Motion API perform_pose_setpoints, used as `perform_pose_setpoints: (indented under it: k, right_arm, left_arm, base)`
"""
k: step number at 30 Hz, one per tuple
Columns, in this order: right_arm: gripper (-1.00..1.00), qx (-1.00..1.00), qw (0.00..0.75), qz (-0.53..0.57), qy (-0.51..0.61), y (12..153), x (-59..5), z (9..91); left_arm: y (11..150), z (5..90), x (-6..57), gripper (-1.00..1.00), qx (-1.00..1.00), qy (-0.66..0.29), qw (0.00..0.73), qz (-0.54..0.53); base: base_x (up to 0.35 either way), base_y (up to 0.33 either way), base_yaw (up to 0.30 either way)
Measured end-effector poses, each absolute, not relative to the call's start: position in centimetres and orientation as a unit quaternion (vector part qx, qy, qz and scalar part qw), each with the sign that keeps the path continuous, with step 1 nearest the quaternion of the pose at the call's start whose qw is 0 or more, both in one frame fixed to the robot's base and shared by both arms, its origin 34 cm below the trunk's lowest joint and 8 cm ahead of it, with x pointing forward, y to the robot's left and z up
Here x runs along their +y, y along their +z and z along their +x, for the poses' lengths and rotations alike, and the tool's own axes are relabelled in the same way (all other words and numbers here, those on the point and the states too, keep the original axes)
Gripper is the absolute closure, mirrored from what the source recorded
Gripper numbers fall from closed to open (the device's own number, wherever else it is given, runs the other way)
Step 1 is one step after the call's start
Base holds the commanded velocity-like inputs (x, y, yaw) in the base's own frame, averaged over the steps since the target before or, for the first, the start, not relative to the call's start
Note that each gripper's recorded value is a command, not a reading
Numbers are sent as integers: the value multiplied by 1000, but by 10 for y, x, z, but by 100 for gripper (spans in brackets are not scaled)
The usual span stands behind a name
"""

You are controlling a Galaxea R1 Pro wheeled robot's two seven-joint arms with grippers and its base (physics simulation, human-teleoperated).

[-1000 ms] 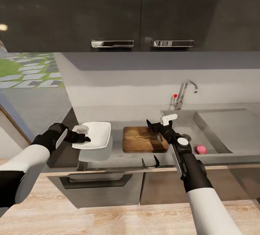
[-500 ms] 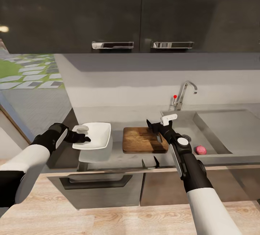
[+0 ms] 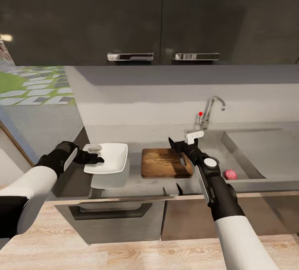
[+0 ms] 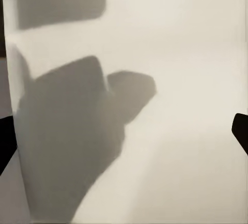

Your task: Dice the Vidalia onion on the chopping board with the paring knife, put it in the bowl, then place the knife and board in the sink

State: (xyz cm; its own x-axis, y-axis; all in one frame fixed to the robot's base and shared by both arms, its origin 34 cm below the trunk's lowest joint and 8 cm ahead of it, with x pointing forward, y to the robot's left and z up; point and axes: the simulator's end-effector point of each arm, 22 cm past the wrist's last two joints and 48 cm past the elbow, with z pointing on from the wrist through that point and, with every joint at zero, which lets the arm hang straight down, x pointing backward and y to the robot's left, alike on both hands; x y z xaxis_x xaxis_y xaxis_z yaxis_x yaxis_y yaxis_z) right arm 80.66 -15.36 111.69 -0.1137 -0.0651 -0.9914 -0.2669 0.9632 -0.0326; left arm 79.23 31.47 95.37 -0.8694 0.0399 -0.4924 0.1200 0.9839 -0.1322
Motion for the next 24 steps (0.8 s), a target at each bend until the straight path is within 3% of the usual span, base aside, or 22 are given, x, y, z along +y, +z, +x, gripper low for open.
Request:
perform_pose_setpoints:
  k: [24]
  right_arm:
    - [-100,729,671,-113,75,1144,-154,802]
  left_arm:
    - [997,804,316,-100,952,-76,294,48]
  base:
    - [0,0,0]
